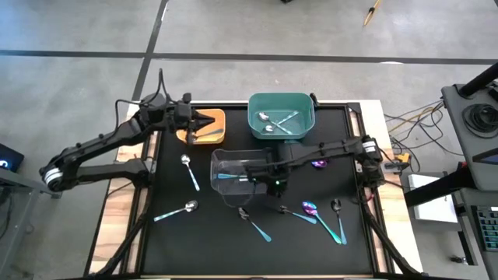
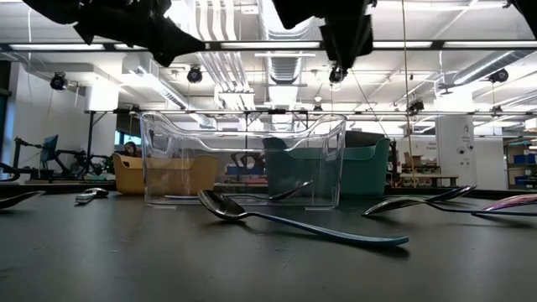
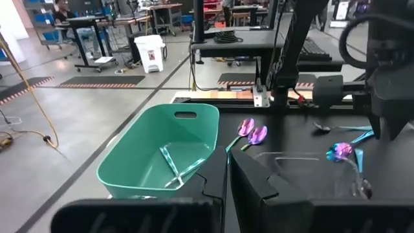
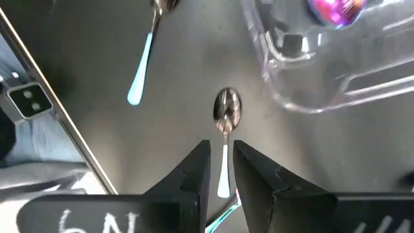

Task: Sort silverware by color (type)
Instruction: Put the violet spoon into the transparent bin

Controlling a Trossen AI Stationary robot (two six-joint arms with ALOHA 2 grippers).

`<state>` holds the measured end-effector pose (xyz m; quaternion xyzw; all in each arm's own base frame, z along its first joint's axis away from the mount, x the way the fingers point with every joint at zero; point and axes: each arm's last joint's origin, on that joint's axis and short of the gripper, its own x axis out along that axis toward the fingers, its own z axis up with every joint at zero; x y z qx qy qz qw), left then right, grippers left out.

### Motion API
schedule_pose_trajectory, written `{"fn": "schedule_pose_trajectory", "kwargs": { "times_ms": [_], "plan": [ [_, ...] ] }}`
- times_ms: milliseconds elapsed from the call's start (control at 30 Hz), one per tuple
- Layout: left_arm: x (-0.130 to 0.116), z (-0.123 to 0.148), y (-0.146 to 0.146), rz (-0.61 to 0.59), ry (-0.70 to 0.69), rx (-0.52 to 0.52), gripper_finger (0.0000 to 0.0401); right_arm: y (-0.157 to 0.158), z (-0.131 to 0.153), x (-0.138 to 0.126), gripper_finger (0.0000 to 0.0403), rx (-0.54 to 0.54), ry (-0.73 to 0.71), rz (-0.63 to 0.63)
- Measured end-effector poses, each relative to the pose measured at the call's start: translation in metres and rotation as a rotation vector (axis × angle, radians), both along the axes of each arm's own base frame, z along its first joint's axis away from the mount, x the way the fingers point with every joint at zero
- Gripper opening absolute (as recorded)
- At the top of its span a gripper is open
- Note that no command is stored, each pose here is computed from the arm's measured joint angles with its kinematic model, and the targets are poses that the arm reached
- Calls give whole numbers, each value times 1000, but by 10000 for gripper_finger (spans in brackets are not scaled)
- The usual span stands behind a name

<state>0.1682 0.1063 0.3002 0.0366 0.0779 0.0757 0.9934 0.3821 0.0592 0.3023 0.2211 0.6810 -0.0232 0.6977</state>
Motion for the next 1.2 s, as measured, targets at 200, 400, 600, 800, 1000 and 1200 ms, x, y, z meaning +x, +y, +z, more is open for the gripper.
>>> {"fn": "schedule_pose_trajectory", "kwargs": {
  "times_ms": [200,400,600,800,1000,1200],
  "plan": [
    [-5,-4,-6,-22,-32,-55,0,18,-4,-27,59,-36,13,-19],
    [-8,-8,-11,-30,-97,-112,0,24,-10,-65,59,-27,-24,-110],
    [-9,-8,-20,-60,-175,-168,0,28,-29,-100,59,-22,-12,-233],
    [-6,-13,-30,-118,-196,-216,0,47,-57,-127,59,-50,103,-294],
    [-4,-17,-40,-180,-242,-218,0,72,-82,-139,59,-49,129,-309],
    [-4,-18,-42,-192,-247,-243,0,90,-104,-146,59,-37,129,-347]
  ]
}}
